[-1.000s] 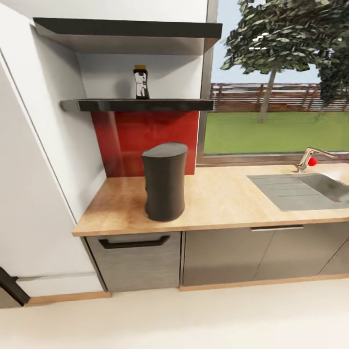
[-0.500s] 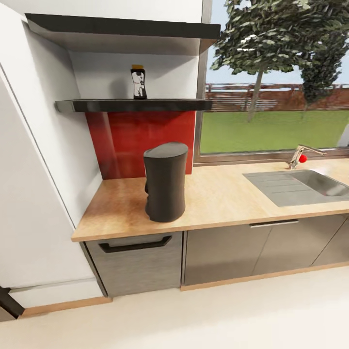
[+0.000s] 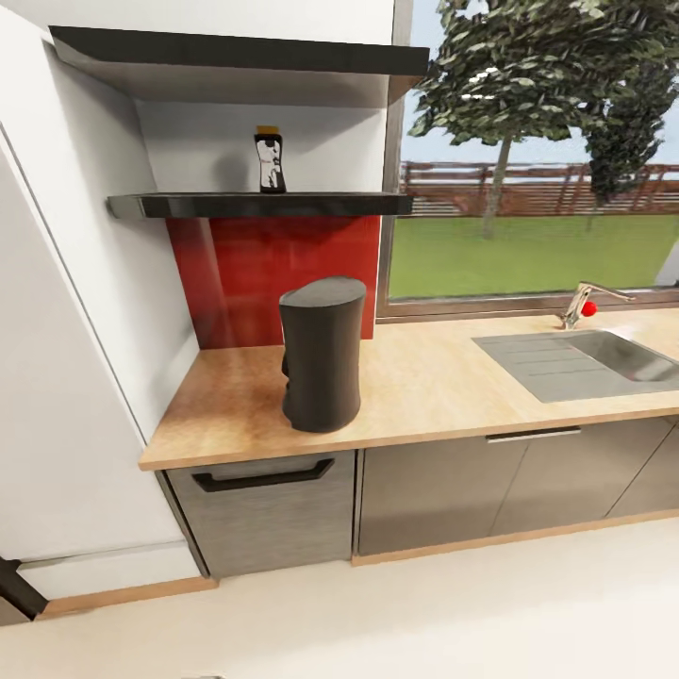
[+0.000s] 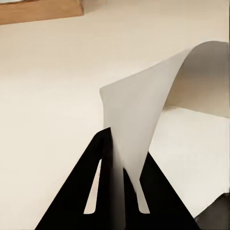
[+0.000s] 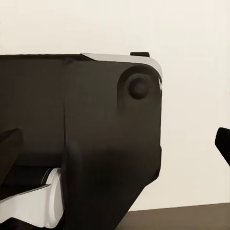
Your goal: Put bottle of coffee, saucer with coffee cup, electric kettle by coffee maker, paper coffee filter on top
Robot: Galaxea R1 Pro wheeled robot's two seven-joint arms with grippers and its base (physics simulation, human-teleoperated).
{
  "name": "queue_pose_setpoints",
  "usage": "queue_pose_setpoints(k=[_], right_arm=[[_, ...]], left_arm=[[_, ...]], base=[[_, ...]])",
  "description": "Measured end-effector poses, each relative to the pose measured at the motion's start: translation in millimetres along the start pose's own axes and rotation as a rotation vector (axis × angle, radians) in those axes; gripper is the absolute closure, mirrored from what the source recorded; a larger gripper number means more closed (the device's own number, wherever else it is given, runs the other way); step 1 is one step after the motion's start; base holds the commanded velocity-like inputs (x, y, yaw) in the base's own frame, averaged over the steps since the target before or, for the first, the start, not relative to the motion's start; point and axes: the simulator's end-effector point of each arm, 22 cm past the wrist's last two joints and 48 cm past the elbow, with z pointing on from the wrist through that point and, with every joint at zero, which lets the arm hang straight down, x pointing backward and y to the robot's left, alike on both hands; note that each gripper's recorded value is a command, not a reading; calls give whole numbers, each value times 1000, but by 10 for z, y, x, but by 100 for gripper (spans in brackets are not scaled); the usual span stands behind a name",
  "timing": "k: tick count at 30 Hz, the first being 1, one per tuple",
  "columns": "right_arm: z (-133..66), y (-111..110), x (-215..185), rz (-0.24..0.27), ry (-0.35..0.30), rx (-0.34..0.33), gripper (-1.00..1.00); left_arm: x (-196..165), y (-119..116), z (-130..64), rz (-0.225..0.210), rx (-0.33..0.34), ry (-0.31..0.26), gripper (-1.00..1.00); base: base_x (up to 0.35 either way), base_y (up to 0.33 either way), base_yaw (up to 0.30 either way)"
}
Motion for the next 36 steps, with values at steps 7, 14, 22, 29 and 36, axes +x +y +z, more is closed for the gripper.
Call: queue_pose_setpoints(k=[7, 14, 22, 29, 36], right_arm=[[0, 8, 8, -1, 2, 0, -100], [-1, 2, 19, -4, 3, 2, -100], [-1, 4, 20, -8, 4, 1, -100], [-1, 11, 18, -9, 3, 0, -100], [-1, 11, 18, -9, 3, 0, -100]], left_arm=[[-504, -175, -26, 3, 112, -122, 100], [-1541, -312, -279, 9, 197, -345, 100], [-2442, -443, -698, -30, 307, -540, 100], [-2889, -323, -985, -30, 415, -585, 100], [-3349, -209, -1352, -61, 515, -607, 100]], base=[[0, 0, 0], [0, 0, 0], [0, 0, 0], [0, 0, 0], [0, 0, 0]])
